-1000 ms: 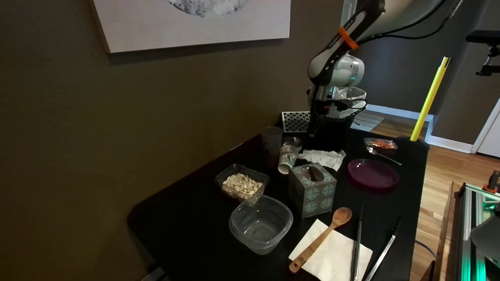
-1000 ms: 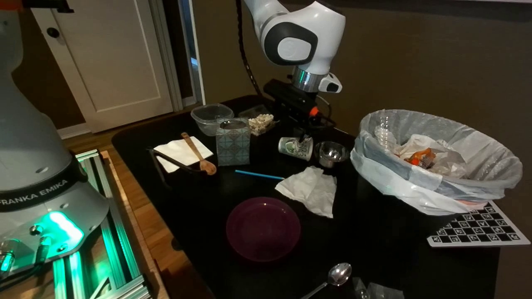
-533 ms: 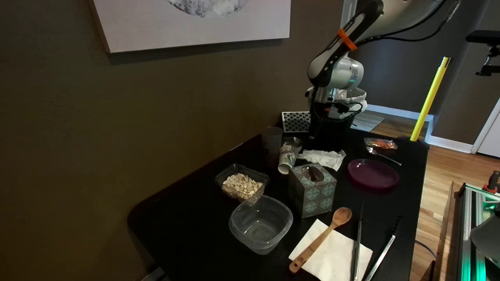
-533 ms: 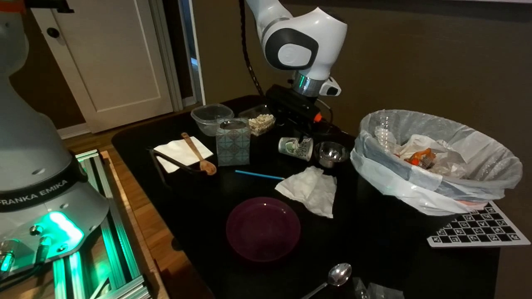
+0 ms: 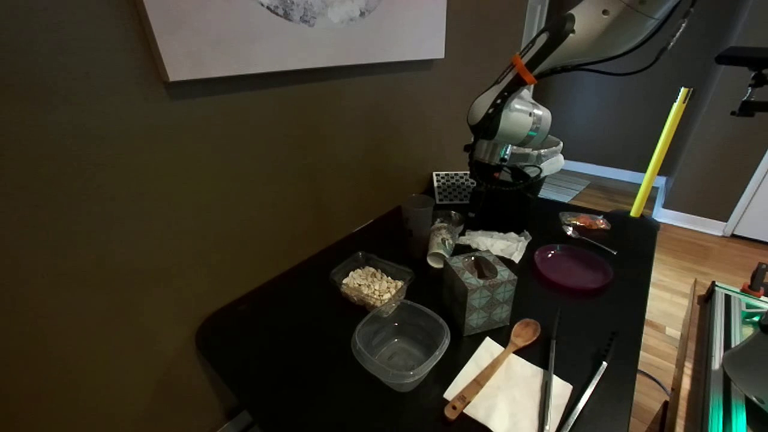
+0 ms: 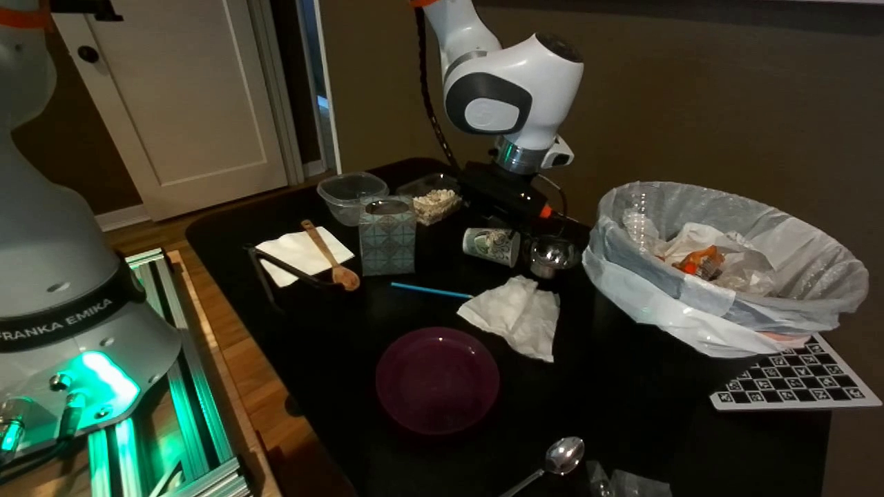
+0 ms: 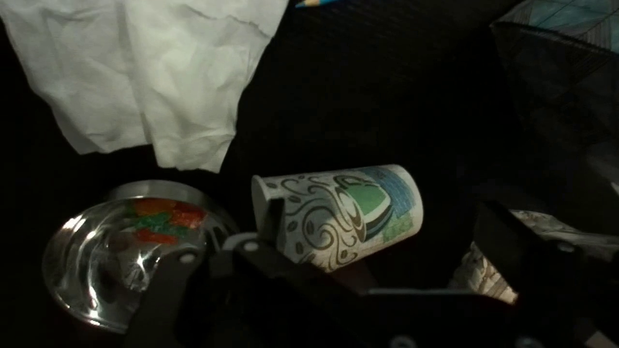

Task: Make the coffee cup stand upright

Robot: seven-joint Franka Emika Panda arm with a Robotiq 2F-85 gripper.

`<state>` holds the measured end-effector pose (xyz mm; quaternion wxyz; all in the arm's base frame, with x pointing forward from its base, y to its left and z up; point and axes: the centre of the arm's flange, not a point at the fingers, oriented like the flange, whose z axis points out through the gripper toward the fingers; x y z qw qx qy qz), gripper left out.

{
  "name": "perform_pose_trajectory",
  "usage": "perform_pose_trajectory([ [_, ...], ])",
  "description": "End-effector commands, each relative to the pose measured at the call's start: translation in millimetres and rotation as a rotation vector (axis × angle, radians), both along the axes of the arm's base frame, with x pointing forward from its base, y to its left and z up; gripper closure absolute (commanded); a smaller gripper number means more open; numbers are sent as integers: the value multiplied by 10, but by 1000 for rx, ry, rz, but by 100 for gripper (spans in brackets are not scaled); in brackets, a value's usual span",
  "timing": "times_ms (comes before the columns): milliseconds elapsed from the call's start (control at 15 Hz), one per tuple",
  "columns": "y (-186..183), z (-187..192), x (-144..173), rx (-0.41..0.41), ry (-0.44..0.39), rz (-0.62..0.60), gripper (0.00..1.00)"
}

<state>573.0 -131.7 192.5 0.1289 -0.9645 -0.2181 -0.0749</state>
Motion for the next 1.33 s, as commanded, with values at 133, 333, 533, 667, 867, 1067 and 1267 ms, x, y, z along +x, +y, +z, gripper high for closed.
perform_pose_trajectory([
  [133,43,-331,170,20,-93,18,0],
  [333,94,-428,233,34,-125,31,0],
  [533,113,-481,293,45,-143,45,0],
  [667,117,-514,317,53,-145,50,0],
  [867,113,-553,328,62,-137,57,0],
  [1067,119,-543,313,69,-117,56,34],
  [1267,139,-515,298,71,-108,56,58],
])
